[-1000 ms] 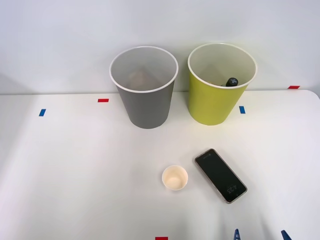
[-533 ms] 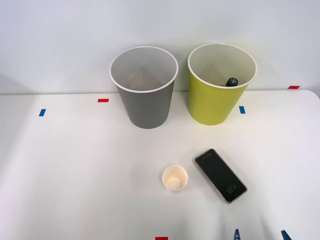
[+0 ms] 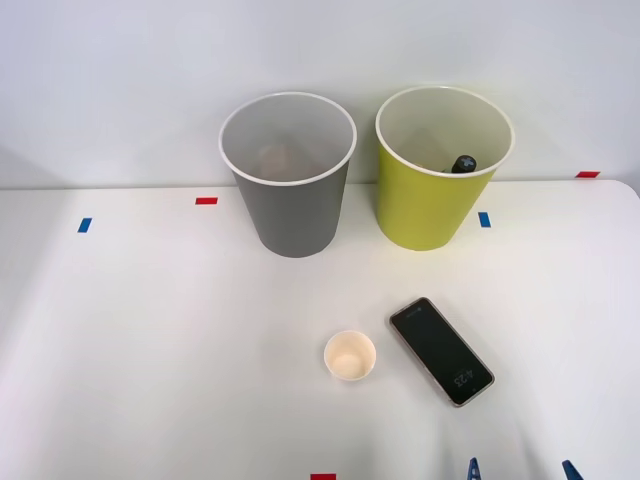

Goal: Put cans in the gray bin, plastic bottles in the light green bin

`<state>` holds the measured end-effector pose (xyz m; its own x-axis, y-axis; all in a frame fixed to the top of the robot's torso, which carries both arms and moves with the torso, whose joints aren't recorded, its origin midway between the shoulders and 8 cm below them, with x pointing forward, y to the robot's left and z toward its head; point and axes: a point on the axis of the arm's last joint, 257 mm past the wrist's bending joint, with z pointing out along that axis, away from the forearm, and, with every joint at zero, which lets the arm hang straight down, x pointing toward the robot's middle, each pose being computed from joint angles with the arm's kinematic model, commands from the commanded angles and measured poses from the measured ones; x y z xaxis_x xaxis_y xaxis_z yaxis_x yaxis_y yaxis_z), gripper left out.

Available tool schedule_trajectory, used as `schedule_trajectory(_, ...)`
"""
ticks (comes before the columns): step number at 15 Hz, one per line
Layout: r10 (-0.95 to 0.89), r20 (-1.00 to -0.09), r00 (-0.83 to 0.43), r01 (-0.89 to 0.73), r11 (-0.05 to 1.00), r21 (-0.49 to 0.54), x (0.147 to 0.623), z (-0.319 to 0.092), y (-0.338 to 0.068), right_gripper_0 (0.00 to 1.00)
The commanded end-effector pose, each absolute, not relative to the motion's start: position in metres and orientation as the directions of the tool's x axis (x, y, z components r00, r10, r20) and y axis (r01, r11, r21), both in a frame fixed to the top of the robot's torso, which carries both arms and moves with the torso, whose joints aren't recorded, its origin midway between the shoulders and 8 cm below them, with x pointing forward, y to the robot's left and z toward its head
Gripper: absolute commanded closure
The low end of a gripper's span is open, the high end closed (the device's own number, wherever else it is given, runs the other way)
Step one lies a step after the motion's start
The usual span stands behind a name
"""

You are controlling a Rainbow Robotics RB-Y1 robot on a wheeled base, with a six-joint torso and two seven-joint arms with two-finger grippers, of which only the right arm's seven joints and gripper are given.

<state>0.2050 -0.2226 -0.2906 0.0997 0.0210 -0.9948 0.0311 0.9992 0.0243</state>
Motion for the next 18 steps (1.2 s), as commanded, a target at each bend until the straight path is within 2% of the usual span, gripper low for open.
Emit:
schedule_trajectory(1,0.021,-0.995,0.1,0.031,0.999,0.024,0.205,-0.2906,-0.2226,0.0)
schedule_trajectory(18,0.021,-0.995,0.1,0.031,0.999,0.024,0.205,-0.2906,-0.2226,0.0)
